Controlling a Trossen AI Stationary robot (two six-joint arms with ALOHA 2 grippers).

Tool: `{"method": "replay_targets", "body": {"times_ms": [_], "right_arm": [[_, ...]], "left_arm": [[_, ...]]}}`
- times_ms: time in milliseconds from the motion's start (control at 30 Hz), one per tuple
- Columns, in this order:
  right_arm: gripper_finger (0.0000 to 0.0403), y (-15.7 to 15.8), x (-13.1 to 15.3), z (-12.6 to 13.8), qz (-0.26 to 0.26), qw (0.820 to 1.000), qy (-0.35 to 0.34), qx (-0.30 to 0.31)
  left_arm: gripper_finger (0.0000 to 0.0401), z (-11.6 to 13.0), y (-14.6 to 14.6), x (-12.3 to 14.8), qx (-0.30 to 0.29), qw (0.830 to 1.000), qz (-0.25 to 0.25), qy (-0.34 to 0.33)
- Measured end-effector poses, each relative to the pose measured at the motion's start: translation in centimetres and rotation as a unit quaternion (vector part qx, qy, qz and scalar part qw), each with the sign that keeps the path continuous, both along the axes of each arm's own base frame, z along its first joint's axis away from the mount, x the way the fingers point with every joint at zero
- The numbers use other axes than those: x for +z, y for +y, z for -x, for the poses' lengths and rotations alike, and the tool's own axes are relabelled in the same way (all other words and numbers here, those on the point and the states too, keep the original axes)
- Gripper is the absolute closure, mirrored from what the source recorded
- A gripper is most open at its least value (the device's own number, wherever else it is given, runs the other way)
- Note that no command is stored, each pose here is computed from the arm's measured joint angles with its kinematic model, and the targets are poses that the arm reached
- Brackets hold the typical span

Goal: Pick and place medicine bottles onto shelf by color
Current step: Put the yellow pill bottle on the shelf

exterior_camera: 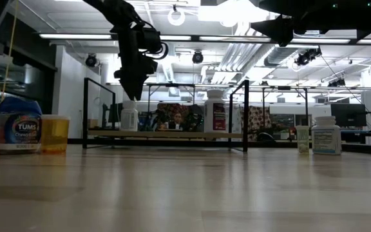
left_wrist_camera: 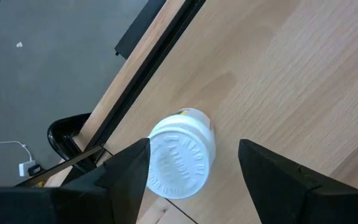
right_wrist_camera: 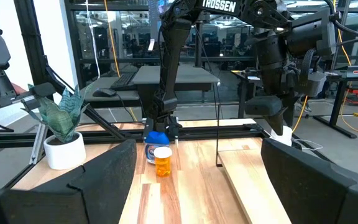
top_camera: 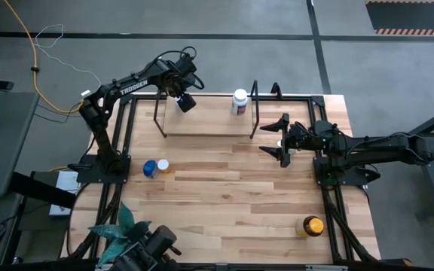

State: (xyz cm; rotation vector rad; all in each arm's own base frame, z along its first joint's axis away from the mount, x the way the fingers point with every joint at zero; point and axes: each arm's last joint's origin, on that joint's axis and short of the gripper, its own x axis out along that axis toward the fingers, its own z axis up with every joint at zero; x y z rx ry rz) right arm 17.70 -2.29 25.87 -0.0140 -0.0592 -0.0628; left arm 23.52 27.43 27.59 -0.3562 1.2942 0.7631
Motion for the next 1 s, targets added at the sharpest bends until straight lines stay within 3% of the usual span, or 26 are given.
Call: {"method": "replay_targets", "body": {"times_ms": [267, 633, 733, 867, 1000], "right_arm": [[0.0066, 0.0, 0.0, 0.0, 0.0, 1.0, 0.0, 0.0], [0.0066, 0.0, 0.0, 0.0, 0.0, 1.0, 0.0, 0.0], [0.0066, 0.0, 0.0, 0.0, 0.0, 1.0, 0.0, 0.0], [0.0066, 0.0, 0.0, 0.0, 0.0, 1.0, 0.0, 0.0], [0.0066, 0.0, 0.0, 0.0, 0.0, 1.0, 0.0, 0.0]], "left_arm": [[0.0165, 0.0, 0.4, 0.8, 0.019, 1.0, -0.01, -0.016], [0.0165, -1.0, 0.0, 8.5, 0.032, 0.987, -0.105, -0.121], [0.0165, -1.4, -1.4, 10.5, 0.012, 0.977, -0.131, -0.169], [0.0165, -2.3, -4.3, 12.0, -0.058, 0.957, -0.124, -0.254], [0.0165, -3.2, -8.3, 12.1, -0.137, 0.922, -0.13, -0.338]]}}
